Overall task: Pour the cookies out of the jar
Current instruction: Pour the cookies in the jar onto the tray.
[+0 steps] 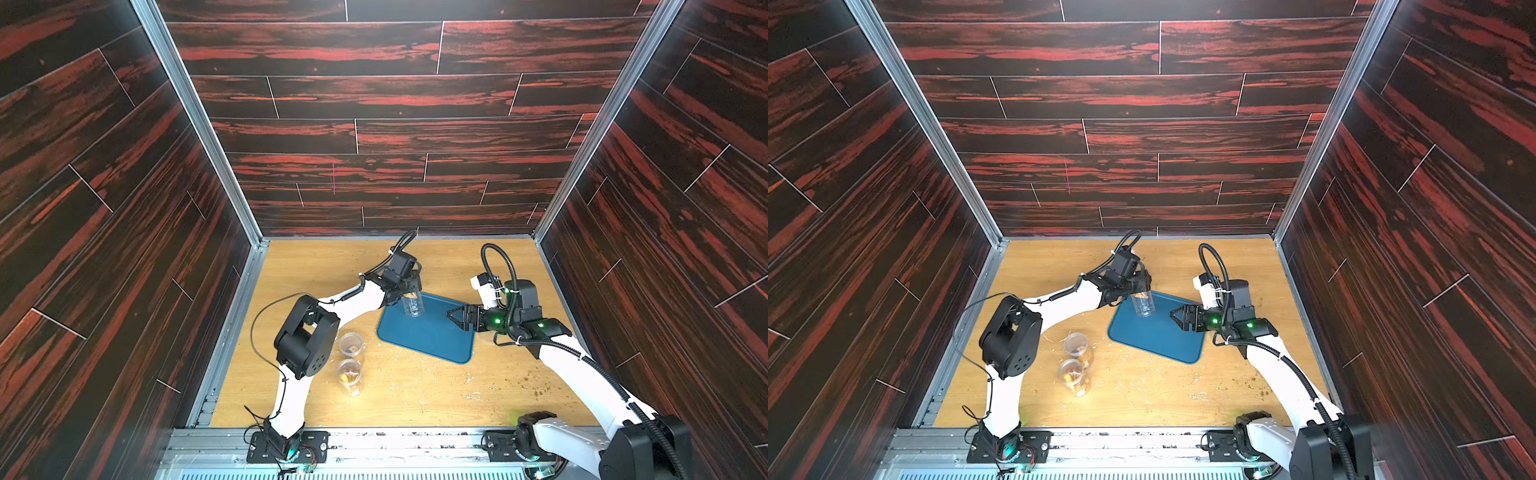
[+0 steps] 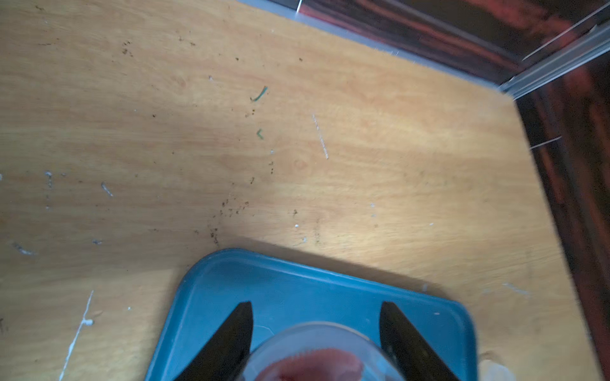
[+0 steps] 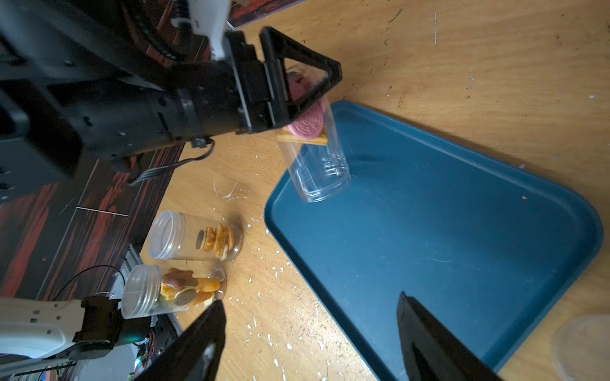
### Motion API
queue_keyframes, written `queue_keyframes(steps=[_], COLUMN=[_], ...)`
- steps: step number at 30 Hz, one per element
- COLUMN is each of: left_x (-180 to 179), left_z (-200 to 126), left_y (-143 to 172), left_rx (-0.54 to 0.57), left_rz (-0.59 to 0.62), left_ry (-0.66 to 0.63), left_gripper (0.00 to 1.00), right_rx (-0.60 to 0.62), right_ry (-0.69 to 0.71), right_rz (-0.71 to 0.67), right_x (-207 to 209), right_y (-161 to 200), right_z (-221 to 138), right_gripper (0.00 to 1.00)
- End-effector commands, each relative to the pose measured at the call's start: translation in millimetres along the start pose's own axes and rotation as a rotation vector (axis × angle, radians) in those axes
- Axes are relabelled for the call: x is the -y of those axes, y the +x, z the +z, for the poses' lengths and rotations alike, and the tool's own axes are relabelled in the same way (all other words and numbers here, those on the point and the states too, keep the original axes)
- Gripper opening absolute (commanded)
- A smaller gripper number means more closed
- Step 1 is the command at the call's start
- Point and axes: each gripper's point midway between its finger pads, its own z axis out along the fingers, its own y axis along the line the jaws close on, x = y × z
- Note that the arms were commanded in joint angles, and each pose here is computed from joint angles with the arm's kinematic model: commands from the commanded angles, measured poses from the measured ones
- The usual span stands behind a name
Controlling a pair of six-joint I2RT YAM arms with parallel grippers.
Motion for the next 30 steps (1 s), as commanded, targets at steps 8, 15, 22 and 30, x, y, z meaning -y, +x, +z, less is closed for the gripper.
queue_keyframes(steps=[8,15,22,30], left_x=[27.9,34.1,28.1,20.3], left_z=[-8.9,-7.7,-5.9,-4.4], left_y=[-18.8,-12.2,-6.2,-2.2], left_rx=[0.088,0.088,0.071,0.058], left_rz=[0.159,0.188,0.168,0.134], left_ry=[0.035,0.045,0.025,-0.006], left_gripper=[0.59,0.6,0.6,0.66], right_rx=[0.007,0.01,0.001,0.0], right_ry=[-0.014,-0.021,-0.022,-0.025], right_rz=[-0.041,-0.041,-0.031,-0.031], right_x=[-7.8,-9.8,-8.3,-9.2], right_y=[5.6,5.7,8.9,9.5], right_z=[-6.6,-8.2,-6.2,-5.7], right_gripper=[0.84,0.85,0.85,0.85])
